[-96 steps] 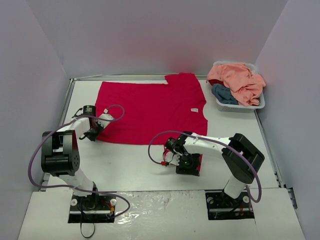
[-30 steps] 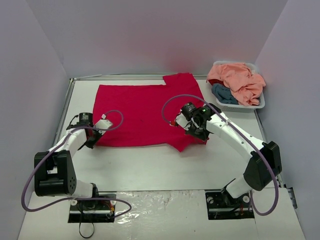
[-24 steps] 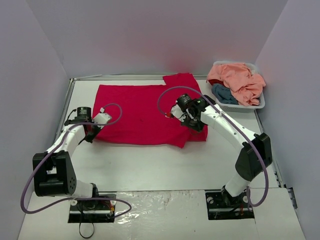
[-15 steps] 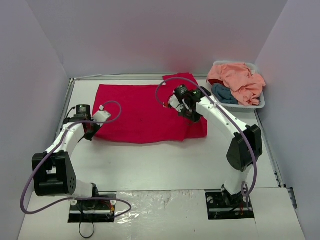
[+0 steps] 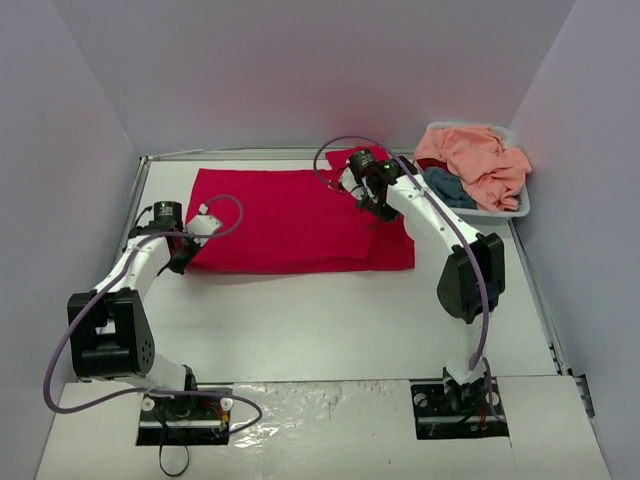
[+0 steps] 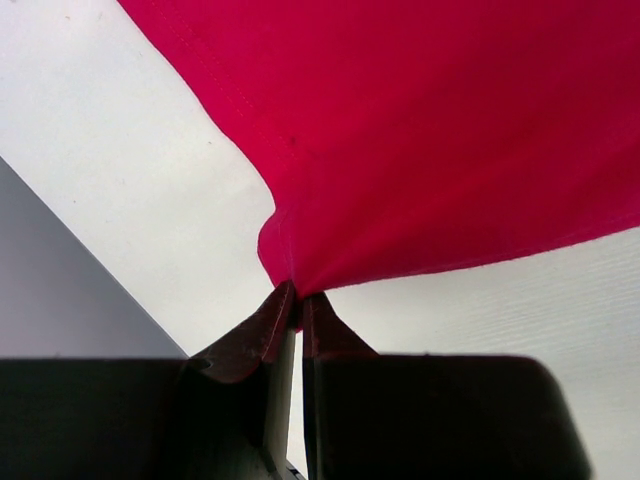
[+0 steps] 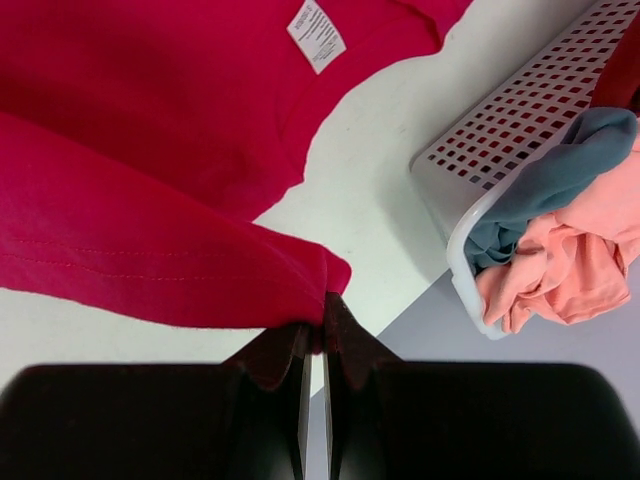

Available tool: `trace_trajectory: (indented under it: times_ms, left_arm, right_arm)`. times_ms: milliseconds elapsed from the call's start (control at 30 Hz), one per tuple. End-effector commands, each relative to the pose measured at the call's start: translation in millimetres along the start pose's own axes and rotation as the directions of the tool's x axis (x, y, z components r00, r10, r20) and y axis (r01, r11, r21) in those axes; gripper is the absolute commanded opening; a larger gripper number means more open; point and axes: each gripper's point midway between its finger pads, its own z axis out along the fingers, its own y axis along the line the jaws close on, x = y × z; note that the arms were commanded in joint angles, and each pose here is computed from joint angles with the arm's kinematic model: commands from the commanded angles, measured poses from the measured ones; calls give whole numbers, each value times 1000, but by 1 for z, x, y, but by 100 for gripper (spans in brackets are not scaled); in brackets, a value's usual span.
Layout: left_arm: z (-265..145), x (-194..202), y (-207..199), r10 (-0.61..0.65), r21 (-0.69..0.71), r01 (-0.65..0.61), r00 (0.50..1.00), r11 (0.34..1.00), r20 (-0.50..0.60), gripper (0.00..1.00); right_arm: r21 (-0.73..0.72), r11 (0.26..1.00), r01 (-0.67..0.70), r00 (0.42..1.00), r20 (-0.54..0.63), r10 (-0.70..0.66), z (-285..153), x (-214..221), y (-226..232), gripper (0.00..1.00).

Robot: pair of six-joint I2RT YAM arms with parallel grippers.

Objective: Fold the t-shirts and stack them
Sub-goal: Fold the flattened tshirt in 1/3 of the way

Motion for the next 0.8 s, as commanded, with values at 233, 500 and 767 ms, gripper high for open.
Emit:
trace_trajectory:
  times_ms: [233,500,767]
  left_arm:
    - [-6,-17,24,-11,-33,11,1000,999,3,2]
    - [8,-25,35,-3,-27,3,1000,1000,-22,2]
    - [23,-32,42,2,-9,-2,999,1000,-48,3]
  right_arm:
    - [85,996,-40,999,4,40,8,-17,-34,0]
    - [124,992,-38,999,-28,42,29,-27,-44,0]
    - [144,989,-44,998,-47,51,49,-34,-54,0]
